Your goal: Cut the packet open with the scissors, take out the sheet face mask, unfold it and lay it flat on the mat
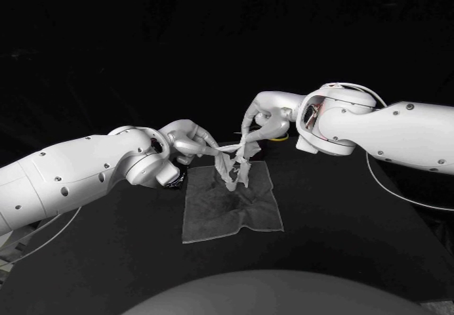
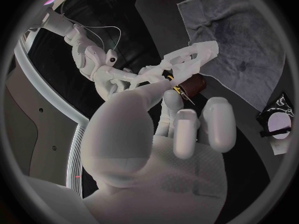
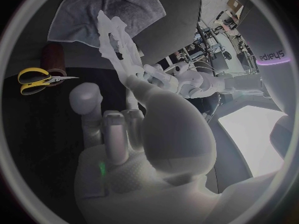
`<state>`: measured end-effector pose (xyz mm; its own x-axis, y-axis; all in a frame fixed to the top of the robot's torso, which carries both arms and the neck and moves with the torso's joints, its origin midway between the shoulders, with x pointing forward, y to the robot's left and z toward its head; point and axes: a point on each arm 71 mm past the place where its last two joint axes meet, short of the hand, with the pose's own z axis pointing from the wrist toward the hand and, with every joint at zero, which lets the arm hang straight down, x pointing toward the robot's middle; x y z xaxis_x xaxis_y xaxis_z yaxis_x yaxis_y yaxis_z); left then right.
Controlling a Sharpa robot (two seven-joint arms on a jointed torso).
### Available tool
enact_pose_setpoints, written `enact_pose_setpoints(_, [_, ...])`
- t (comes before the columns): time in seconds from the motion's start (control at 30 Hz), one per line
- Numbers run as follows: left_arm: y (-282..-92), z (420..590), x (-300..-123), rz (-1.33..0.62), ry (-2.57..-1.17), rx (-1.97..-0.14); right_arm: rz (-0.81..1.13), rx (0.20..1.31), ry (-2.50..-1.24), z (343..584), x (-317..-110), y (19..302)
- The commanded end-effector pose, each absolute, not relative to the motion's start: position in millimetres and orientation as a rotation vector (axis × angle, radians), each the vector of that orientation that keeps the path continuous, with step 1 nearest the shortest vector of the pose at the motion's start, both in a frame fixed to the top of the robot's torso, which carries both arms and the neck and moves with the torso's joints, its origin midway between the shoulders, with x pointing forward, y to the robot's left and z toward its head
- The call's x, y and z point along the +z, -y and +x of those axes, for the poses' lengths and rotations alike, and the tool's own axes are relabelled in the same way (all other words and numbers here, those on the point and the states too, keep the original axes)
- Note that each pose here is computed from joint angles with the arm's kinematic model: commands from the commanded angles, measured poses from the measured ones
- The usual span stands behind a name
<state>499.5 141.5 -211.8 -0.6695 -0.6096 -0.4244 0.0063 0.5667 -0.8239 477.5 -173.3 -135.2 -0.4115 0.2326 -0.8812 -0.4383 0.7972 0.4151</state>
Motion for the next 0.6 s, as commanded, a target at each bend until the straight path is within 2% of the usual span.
enact_pose_setpoints(0.03, [-137.2,496.8,-209.9,-0.443,-2.085,-1.129,-0.168,0.713,-1.861,477,-135,173])
enact_pose_setpoints(0.4, [-147.6,477.1,-206.9,-0.449,-2.084,-1.22,-0.219,0.673,-1.874,457,-134,182])
enact_pose_setpoints(0.6, [-148.4,454.3,-209.1,-0.461,-2.125,-1.281,-0.232,0.679,-1.897,437,-137,187])
